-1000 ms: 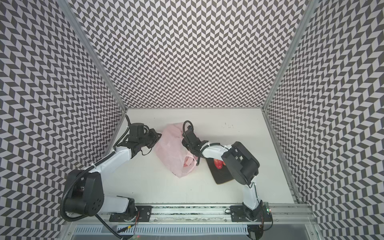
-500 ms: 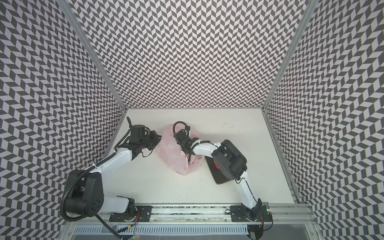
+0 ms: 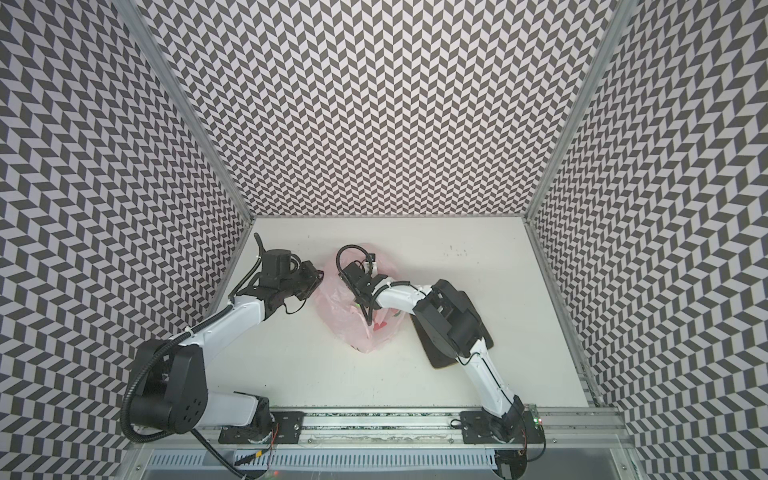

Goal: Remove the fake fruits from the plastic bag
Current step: 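Close the right gripper on a red fruit inside the bag and lift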

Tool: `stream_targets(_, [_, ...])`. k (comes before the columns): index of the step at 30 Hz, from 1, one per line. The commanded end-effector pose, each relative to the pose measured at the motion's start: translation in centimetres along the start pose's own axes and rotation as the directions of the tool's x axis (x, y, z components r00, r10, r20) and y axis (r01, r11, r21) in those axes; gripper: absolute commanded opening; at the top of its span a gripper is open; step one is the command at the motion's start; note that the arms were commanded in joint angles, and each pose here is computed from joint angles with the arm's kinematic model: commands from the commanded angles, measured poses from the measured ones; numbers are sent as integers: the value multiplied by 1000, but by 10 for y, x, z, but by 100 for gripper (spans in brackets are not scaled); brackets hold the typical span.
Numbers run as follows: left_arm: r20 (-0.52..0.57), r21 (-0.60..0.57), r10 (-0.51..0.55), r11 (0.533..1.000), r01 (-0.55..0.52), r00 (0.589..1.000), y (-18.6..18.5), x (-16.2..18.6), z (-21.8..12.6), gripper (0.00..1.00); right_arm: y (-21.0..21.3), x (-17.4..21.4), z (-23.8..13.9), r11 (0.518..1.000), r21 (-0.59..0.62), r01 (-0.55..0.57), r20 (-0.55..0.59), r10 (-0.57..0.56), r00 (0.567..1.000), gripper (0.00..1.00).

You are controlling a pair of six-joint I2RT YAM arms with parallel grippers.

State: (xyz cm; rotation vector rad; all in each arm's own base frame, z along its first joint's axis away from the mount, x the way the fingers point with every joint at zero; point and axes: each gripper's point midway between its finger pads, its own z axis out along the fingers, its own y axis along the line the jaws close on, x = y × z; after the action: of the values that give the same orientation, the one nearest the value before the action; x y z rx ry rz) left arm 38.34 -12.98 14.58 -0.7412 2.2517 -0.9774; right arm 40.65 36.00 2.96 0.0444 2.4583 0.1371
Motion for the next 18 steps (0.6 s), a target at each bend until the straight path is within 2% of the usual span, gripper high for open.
stream_targets(1, [24, 22, 0, 1000, -1, 1000, -5, -3, -1, 0, 5, -2, -7, 1000, -11, 14, 14, -14, 1000, 45])
stream_targets(7, [42, 14, -14, 1000, 14, 999, 1, -12, 1, 0, 18, -25, -42, 993, -114, 4, 58, 2, 998, 37])
stream_targets(18, [67, -5, -9, 1000, 10, 998, 9, -37, 7, 0, 21, -36, -107, 958, -287, -3, 47, 17, 999, 37])
